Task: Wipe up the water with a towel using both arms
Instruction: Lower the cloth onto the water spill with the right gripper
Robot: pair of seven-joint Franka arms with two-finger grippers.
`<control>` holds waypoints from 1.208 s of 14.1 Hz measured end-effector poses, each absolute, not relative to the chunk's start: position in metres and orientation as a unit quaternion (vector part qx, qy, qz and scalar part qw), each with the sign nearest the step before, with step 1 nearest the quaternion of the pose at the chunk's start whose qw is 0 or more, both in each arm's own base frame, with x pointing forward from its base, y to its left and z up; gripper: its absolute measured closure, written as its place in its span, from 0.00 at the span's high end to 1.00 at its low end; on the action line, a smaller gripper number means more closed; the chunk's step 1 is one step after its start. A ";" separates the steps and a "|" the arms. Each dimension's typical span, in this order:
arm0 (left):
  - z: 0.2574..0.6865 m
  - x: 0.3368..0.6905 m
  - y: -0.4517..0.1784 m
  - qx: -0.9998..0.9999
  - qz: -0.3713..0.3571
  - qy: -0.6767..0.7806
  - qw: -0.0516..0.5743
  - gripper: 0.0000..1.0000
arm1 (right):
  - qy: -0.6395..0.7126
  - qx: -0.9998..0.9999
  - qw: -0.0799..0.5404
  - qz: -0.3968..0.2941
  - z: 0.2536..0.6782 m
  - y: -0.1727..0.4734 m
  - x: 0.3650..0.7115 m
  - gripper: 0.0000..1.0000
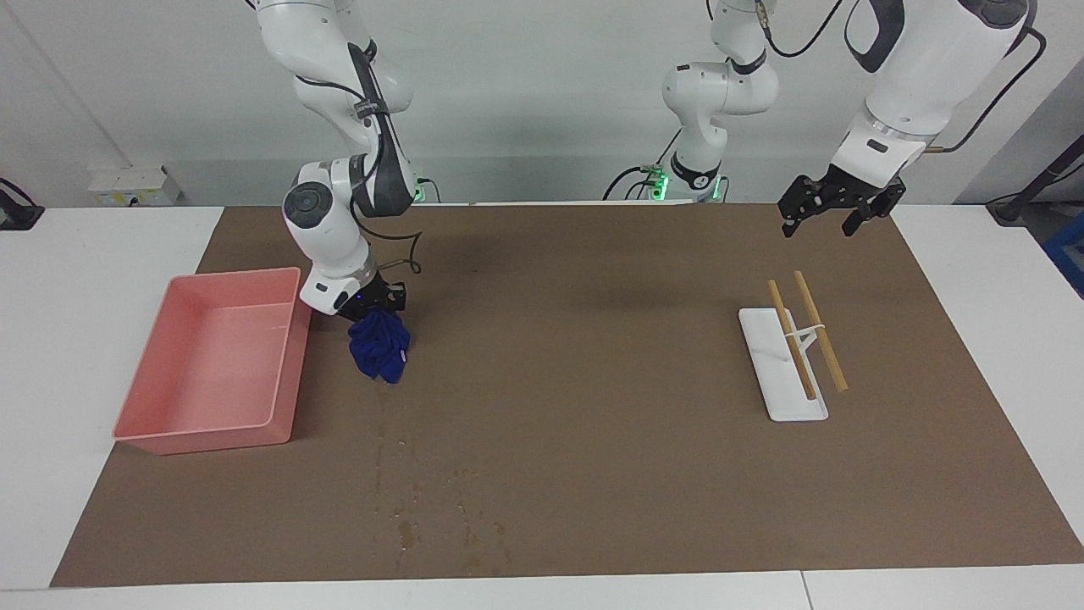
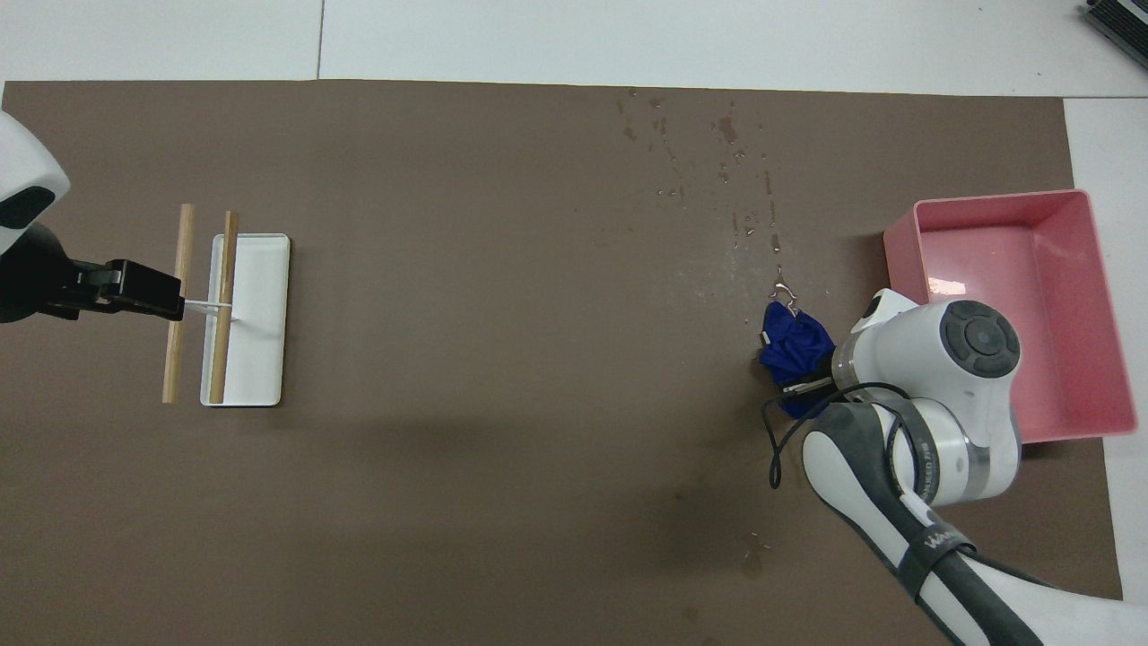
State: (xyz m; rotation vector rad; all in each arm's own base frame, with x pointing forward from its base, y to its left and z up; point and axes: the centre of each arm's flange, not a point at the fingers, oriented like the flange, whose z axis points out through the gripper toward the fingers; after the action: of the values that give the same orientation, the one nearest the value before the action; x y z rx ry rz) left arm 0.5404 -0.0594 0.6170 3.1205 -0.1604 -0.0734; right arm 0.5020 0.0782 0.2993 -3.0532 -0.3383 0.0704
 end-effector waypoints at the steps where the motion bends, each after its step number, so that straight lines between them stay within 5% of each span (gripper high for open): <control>1: 0.620 0.539 -0.061 0.998 -0.023 -0.065 0.008 1.00 | -0.106 -0.994 0.035 0.010 0.300 0.082 0.505 0.19; 13: 0.642 0.531 -0.059 0.996 -0.031 -0.088 0.006 1.00 | -0.136 -0.986 0.030 -0.091 0.299 0.095 0.637 0.19; 17: 0.637 0.530 -0.058 0.995 -0.045 -0.088 0.001 1.00 | -0.150 -0.984 0.016 -0.099 0.295 0.095 0.649 0.19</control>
State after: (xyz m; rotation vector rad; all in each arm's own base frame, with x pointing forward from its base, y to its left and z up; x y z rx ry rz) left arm 0.5300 -0.0584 0.6375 3.1232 -0.2764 -0.1421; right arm 0.6494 0.0950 0.2951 -3.0589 -0.4678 -0.3084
